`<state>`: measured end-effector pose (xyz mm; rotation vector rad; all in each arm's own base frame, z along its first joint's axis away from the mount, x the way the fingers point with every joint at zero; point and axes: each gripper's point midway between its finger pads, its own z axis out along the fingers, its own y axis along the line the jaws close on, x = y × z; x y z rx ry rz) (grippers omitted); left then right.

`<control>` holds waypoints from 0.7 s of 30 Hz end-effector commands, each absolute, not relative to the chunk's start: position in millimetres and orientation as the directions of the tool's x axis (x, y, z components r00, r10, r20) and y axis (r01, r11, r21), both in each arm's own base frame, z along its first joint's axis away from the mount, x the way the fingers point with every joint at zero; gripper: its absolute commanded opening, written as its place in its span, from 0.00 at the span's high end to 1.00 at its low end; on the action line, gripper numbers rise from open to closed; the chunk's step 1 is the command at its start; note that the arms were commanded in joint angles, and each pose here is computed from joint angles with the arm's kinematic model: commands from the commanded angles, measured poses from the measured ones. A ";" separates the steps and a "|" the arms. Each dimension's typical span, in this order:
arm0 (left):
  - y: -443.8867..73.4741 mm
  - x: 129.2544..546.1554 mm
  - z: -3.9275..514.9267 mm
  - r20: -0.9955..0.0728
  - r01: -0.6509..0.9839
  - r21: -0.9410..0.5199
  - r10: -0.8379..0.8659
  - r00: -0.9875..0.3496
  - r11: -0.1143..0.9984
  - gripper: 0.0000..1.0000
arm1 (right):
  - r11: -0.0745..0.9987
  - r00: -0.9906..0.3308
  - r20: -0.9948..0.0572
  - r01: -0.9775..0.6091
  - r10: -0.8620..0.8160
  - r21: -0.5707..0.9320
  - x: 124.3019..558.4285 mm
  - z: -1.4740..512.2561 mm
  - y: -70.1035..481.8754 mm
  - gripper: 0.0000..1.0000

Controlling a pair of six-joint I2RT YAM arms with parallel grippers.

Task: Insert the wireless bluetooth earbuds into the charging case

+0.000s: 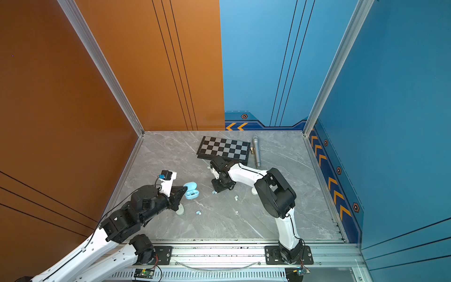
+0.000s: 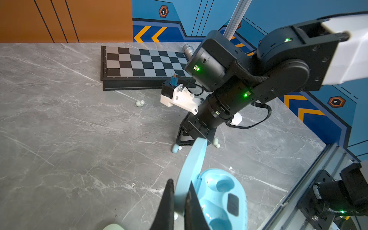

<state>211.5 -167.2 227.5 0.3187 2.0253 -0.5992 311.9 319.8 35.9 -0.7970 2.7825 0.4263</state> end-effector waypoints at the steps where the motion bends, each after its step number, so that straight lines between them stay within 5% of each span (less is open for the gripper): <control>1: -169.1 211.0 238.1 -0.874 0.473 -0.288 -0.025 -0.486 0.832 1.00 | 0.742 -0.746 -0.357 -0.646 -0.563 0.179 310.2 67.1 328.7 0.60; 21: -165.0 209.8 242.7 -0.872 0.460 -0.291 -0.036 -0.488 0.839 1.00 | 0.636 -0.625 -0.251 -0.770 -0.739 0.043 301.1 29.9 323.2 0.53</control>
